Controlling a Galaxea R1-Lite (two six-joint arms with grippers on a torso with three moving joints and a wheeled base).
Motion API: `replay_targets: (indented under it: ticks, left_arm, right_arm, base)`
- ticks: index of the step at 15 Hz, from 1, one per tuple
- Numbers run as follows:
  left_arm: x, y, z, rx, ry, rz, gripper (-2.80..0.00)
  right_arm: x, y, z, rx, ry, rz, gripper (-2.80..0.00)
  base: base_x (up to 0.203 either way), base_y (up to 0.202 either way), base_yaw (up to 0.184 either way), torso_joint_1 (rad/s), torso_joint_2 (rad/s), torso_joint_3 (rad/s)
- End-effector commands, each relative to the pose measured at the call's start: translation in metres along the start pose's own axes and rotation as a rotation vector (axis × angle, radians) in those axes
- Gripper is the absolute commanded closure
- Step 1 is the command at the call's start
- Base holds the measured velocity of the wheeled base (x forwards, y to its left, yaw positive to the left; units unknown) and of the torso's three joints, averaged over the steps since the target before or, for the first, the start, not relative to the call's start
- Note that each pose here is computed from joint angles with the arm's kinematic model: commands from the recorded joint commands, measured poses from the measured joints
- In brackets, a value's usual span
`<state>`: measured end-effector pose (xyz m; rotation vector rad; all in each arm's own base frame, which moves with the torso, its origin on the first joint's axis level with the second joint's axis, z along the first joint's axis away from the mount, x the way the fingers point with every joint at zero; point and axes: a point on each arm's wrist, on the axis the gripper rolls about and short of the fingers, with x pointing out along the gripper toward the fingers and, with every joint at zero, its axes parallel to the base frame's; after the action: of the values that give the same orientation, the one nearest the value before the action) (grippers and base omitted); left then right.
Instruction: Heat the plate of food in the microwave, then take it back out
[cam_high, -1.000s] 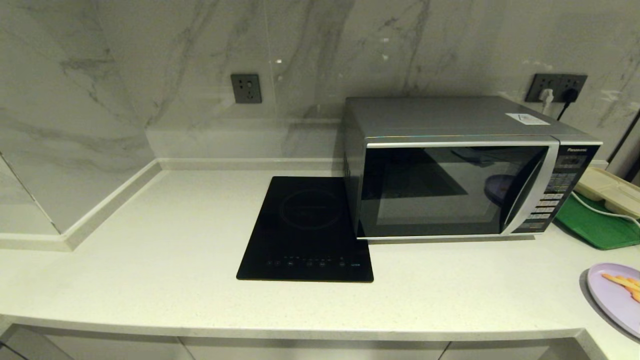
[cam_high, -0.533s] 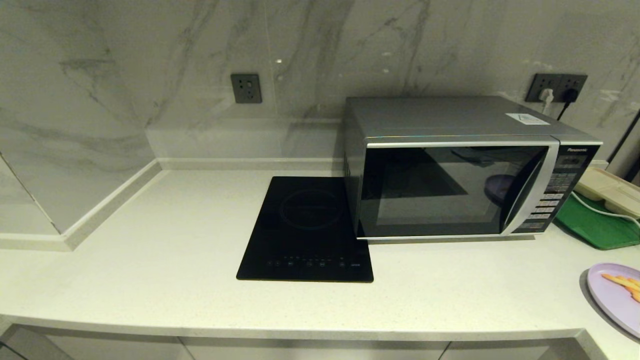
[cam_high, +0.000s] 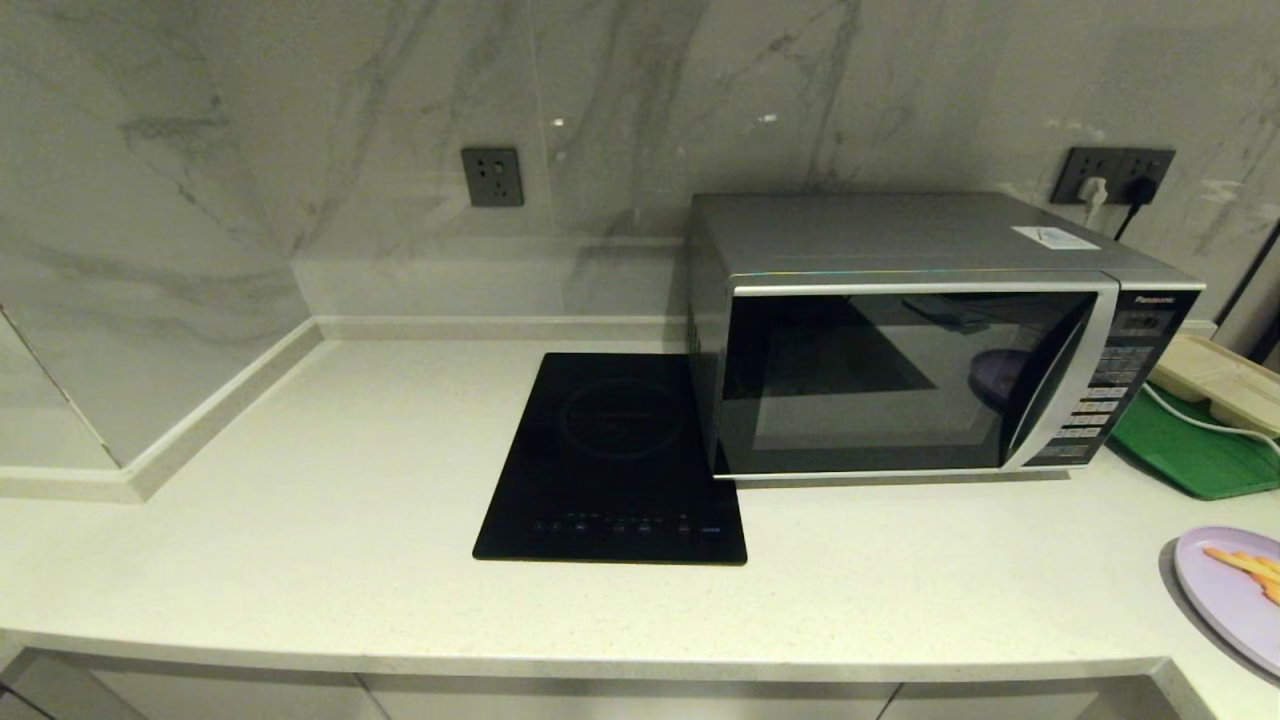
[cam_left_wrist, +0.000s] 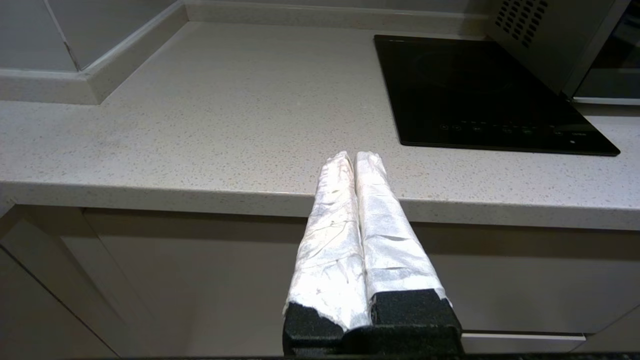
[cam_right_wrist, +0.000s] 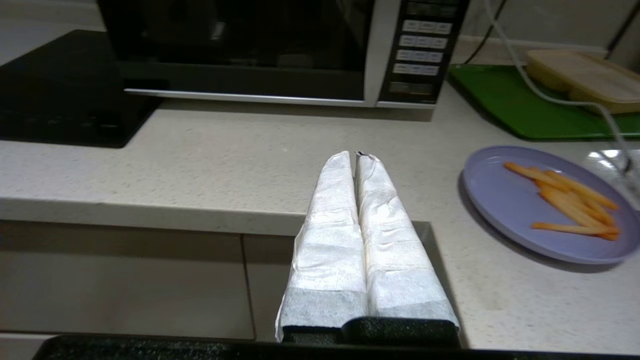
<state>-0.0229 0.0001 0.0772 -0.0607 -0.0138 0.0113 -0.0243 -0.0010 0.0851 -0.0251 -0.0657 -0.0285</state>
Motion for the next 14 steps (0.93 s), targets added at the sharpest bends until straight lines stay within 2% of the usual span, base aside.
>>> replay_targets:
  ticks: [1, 9, 14]
  left_arm:
    - [0.0, 0.0, 0.0, -0.001, 0.0, 0.001, 0.0]
    - [0.0, 0.0, 0.0, -0.001, 0.0, 0.001, 0.0]
    - [0.0, 0.0, 0.0, -0.001, 0.0, 0.001, 0.0]
  right_arm:
    - [0.0005, 0.0007, -0.0098, 0.009, 0.076, 0.023, 0.0]
    - [0.001, 0.0005, -0.009, 0.043, 0.061, 0.013, 0.0]
    - [0.001, 0.0006, -0.0092, 0.034, 0.063, 0.014, 0.0]
  base:
    - [0.0, 0.0, 0.0, 0.0, 0.0, 0.0]
    - [0.0, 0.0, 0.0, 0.0, 0.0, 0.0]
    - [0.0, 0.0, 0.0, 0.0, 0.0, 0.0]
